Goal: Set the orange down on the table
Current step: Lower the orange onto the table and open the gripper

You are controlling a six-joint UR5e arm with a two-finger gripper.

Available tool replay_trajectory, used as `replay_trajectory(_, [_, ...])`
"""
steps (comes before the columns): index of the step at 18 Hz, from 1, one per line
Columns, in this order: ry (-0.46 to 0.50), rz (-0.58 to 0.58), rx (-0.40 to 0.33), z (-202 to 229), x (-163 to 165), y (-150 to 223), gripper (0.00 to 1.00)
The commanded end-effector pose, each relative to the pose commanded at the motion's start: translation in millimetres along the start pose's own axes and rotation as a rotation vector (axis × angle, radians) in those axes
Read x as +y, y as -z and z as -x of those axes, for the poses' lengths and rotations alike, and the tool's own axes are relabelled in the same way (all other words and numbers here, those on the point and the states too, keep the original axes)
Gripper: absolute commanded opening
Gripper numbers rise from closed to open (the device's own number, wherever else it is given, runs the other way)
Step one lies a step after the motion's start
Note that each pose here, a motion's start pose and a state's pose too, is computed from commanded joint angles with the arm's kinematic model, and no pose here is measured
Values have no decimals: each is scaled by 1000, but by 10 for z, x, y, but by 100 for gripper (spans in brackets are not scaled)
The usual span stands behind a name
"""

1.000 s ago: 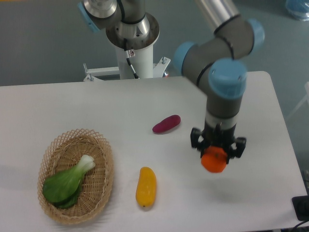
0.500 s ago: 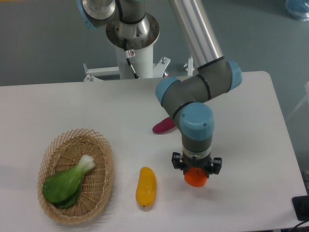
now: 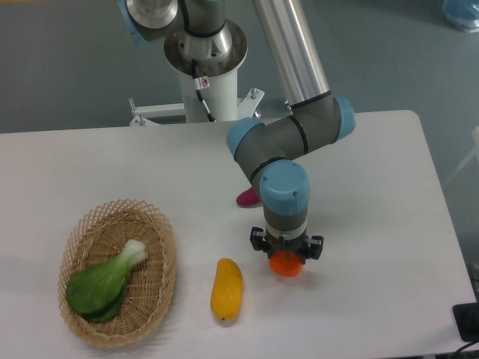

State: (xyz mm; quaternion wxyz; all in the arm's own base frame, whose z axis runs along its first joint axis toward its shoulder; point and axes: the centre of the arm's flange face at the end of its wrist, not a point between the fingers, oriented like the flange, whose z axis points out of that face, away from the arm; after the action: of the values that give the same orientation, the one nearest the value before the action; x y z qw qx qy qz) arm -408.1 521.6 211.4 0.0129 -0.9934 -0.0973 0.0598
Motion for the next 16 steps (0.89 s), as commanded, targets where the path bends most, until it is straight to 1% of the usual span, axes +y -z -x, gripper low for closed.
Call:
replay_trajectory(1, [0,0,0,0,0,0,76])
replay_trajectory(3, [-6,-2,-2,4,-4,16,86])
replay_trajectory(4, [-3,-4,-3,8,-8,22,87])
replay_trajectory(6, [1,-10,-8,20,-18,69,94])
replay_trajectory(7, [3,-20,-16,52,-53,124,100])
replay_trajectory(10, [-2,-59,-36,134,-115,342,100])
replay_trajectory(11, [8,-94,-59,284,-143,551,100])
replay_trajectory(13, [14,-146,-44,445,-148,759,100])
replay_trajectory(14, [13,-181,-49,510,-143,941,100])
replay_trajectory(16, [23,-200,-74,630,-102,1109,100])
